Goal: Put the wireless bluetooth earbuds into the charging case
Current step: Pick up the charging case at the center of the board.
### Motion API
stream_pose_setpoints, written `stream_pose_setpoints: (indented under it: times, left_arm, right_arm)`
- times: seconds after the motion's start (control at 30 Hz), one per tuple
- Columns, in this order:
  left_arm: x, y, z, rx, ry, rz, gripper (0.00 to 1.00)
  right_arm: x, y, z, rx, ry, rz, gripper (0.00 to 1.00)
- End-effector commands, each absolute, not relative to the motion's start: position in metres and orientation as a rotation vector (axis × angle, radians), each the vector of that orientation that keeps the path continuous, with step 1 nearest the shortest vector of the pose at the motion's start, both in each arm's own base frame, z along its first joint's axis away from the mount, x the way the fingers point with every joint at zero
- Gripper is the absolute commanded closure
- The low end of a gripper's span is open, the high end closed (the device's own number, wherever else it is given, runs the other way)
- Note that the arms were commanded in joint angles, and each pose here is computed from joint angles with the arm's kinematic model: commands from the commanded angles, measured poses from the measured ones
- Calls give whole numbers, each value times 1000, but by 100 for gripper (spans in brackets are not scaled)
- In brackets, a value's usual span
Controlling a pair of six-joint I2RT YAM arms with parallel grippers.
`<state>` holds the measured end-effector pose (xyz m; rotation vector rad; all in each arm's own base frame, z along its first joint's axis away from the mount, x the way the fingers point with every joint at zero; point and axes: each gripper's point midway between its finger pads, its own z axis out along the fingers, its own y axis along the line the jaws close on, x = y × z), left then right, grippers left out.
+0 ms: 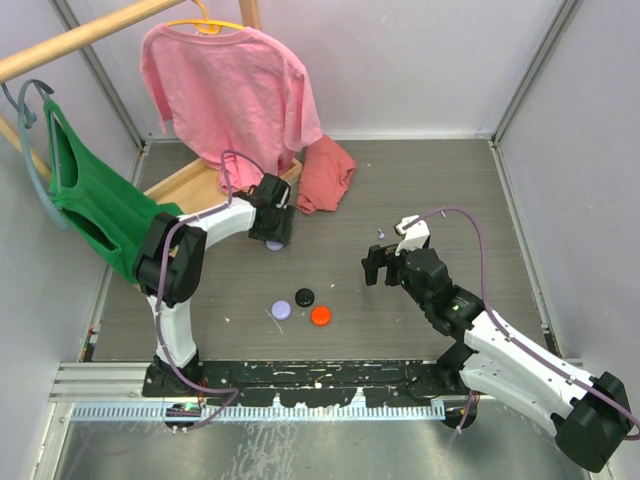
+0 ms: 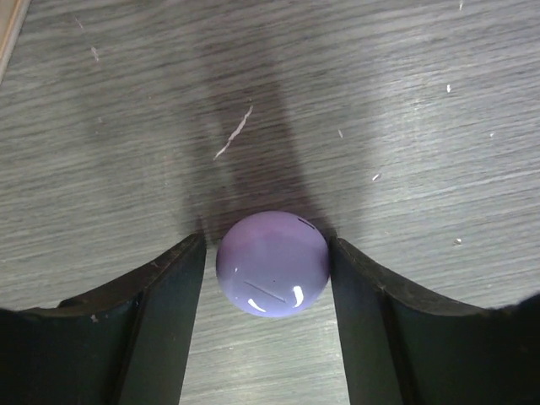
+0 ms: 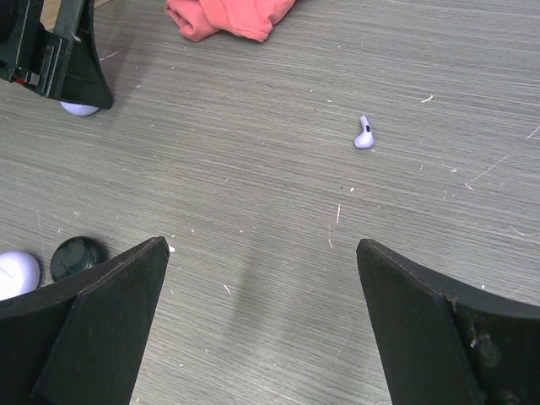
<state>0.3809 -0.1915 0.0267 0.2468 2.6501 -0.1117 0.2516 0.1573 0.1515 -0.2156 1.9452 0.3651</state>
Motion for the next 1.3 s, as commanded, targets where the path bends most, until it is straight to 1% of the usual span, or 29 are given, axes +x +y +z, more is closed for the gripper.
stream_pose_setpoints:
  times: [0.0,0.13,0.37,0.5,0.7,0.9,1.13,1.27]
  left_arm:
    - [384,-201,34,301,2650,-182,40]
    - [372,-213,34,405,2653,-294,48]
    - [343,-236,44,667,2586,-475,59]
    - [331,-247,53,824,2496,-495,61]
    - [317,-268,85,1064,2196,-524,64]
    - [297,-283,120,1240,1923,-514,65]
    - [273,-296,149,1378,1651,-474,63]
    - [256,-306,170,1456,1438,-454,61]
  right_arm:
    - [259,162,171,-178,1879,397,0]
    - [259,162,172,-183,1877,402,0]
    - [258,167,168,-207,1897,418,0]
    - [257,172,166,-218,1919,430,0]
    - [254,186,164,-236,1962,516,0]
    - [258,194,164,-213,2007,630,0]
    - [260,203,180,-205,1988,787,1]
    - [257,210,186,-230,1989,893,2]
